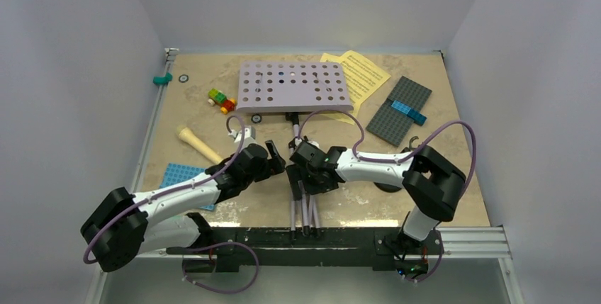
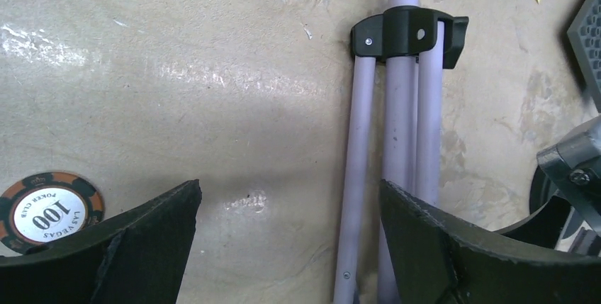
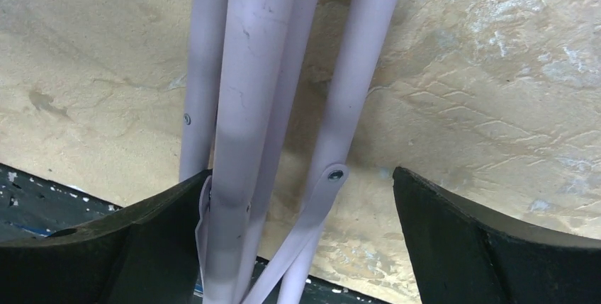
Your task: Pack up the instrument practice props
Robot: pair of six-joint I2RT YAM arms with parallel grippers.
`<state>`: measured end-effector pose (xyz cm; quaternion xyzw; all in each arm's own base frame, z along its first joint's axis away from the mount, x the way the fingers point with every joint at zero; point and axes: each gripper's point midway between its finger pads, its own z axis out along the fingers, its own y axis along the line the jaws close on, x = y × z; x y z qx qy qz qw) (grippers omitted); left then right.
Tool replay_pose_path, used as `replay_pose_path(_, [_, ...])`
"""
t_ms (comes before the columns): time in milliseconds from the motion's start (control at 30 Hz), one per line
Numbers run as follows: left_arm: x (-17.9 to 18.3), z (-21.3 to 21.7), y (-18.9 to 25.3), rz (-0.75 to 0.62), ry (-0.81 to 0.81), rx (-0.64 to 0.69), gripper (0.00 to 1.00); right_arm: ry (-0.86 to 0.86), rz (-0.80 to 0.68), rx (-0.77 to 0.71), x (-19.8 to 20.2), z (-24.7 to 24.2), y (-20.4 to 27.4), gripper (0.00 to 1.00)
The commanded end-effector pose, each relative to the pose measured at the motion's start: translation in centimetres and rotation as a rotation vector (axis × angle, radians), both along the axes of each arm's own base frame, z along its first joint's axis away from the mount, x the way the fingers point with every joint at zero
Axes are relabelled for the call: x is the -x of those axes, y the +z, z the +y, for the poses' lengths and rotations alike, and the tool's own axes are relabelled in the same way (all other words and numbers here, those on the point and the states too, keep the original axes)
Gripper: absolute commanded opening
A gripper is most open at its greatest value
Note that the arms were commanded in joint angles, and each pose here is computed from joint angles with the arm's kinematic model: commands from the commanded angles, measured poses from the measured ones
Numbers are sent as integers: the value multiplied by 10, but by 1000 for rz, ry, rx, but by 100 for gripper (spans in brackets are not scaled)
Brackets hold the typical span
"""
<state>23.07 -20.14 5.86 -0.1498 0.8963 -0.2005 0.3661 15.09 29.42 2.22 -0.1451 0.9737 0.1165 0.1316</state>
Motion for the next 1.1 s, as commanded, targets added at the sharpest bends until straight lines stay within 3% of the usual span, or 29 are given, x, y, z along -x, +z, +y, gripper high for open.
replay_pose_path(0, [-2,-11,18,-16,37,127,98,-32,-63,-37,-16,22,7,99])
replay_pose_path(167, [11,3,13,-22,89,203,97,-51,-104,-68,-24,26,25,99])
replay_pose_path(433, [20,10,19,-29,79,215,96,-30,-169,-154,-32,36,69,99])
replay_pose_path(833, [34,31,22,-47,116,246,95,-6,-107,79,-40,27,5,99])
replay_pose_path(1067, [35,33,16,-37,123,236,95,-26,-163,98,-45,17,18,99])
